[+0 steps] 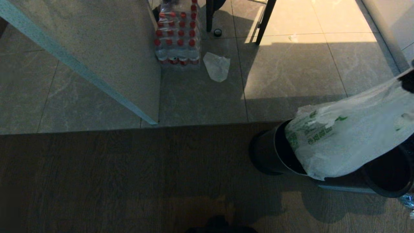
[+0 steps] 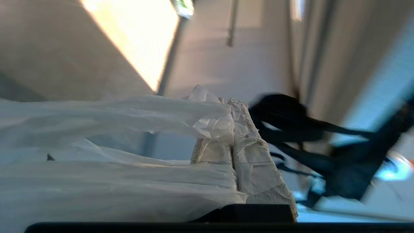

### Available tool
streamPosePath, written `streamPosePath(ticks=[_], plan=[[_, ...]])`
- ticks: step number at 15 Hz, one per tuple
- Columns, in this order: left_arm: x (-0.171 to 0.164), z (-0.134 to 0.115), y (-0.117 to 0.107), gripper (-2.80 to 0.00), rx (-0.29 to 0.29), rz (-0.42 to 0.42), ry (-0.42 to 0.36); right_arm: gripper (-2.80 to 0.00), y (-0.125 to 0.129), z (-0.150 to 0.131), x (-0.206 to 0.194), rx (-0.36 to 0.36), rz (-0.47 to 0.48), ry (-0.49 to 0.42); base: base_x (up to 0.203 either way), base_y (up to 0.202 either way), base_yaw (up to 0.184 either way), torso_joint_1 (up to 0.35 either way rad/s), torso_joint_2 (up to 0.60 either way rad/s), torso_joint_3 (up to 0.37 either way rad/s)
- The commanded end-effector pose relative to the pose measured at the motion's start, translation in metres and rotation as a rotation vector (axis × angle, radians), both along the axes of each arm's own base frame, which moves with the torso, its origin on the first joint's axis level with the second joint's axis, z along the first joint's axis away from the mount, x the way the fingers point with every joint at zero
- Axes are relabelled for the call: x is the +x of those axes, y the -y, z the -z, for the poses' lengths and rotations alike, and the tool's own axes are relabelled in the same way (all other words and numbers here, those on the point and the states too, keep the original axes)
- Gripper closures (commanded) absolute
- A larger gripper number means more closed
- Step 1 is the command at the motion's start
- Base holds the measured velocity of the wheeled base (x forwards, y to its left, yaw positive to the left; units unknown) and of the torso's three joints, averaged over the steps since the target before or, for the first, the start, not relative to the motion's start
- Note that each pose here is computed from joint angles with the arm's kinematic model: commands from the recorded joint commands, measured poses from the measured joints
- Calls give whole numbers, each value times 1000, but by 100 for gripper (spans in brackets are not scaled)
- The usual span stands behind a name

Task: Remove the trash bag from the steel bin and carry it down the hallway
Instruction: Put the trash bag at the door

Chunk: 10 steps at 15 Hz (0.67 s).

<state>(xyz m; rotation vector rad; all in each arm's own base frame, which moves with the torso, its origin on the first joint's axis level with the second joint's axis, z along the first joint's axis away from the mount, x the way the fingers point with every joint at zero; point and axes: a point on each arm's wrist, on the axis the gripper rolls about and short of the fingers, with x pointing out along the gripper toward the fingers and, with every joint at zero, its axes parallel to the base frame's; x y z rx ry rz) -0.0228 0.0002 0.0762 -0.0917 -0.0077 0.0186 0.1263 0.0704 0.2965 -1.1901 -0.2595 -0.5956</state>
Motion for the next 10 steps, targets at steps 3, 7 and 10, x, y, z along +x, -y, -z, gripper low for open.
streamPosePath(ticks=[3,7,10], plan=[[0,0,0,0,-2,-1,0,0,18,-30,-31,37,2,78,0,0,0,0,0,0],[0,0,0,0,-1,-1,1,0,32,-66,-50,95,9,142,0,0,0,0,0,0],[0,0,0,0,-2,-2,-1,0,45,-115,-70,287,18,182,0,0,0,0,0,0]])
